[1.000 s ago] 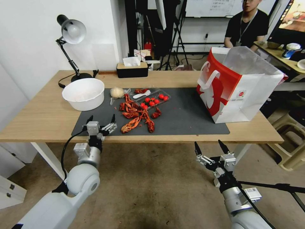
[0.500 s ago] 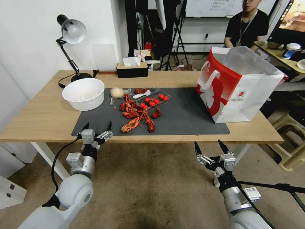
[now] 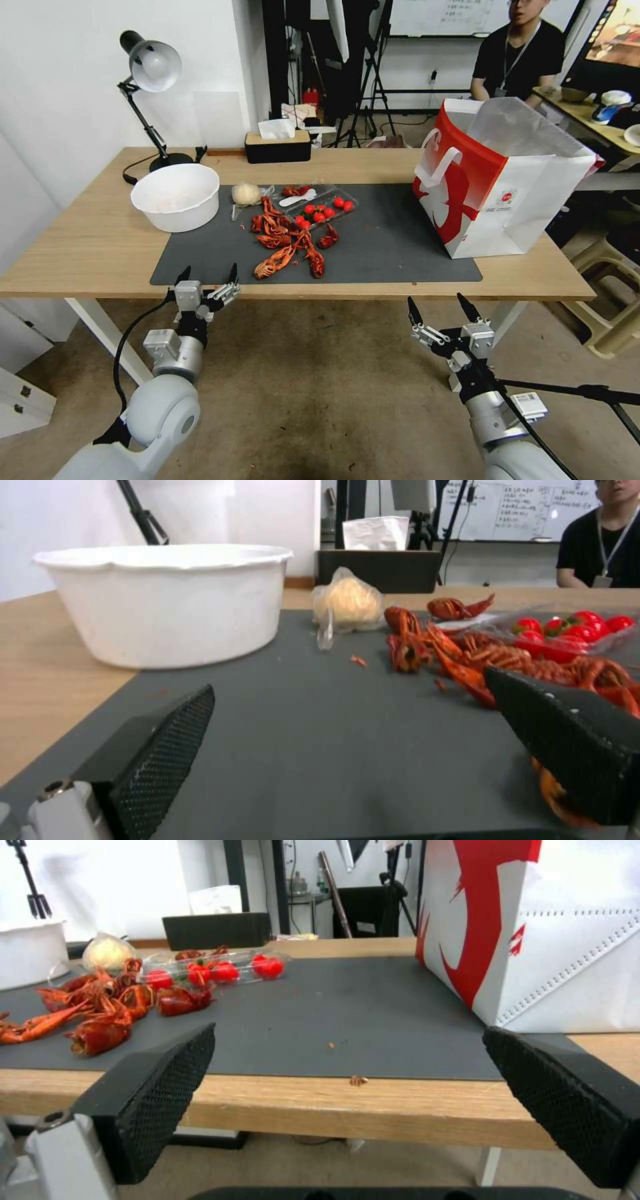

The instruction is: Pick up the trash from the table and place it into the takeout bag.

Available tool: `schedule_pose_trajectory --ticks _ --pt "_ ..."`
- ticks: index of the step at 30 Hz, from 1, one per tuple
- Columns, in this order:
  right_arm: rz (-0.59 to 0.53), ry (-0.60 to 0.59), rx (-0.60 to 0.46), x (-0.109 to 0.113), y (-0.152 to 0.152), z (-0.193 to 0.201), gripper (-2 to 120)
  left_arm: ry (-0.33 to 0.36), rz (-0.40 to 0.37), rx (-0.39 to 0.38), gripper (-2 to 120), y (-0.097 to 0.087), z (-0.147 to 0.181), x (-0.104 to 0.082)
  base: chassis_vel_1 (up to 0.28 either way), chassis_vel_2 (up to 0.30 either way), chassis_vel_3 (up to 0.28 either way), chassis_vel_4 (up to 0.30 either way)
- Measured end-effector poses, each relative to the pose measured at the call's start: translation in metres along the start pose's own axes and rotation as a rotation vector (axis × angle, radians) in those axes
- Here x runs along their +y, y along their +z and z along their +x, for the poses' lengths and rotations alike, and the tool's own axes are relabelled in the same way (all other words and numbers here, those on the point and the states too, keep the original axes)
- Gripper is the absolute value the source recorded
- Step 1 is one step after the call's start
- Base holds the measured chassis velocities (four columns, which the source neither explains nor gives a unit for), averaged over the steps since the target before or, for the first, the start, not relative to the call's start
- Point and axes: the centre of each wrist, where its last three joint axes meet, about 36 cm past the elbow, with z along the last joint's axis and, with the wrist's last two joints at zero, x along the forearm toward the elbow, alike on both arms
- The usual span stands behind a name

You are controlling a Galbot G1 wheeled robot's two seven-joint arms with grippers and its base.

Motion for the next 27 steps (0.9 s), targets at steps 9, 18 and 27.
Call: schedule_pose_trajectory --ticks 9,18,27 --pt "0.000 0.003 -0.008 0.000 -0.003 -0.001 100 0.043 -0.038 0.015 100 -0.035 -0.054 -0.004 0.000 0.000 0.000 0.000" --pt "0.006 0.002 -0.009 -0.001 -0.004 -0.002 100 0.112 -0.048 0.038 100 -0.085 -0.116 -0.007 0.000 0.000 0.000 0.000" --pt "0.008 0.006 -0.006 -0.003 -0.003 -0.001 100 0.178 -0.108 0.095 100 -0.111 -0.172 -0.010 0.000 0.000 0.000 0.000"
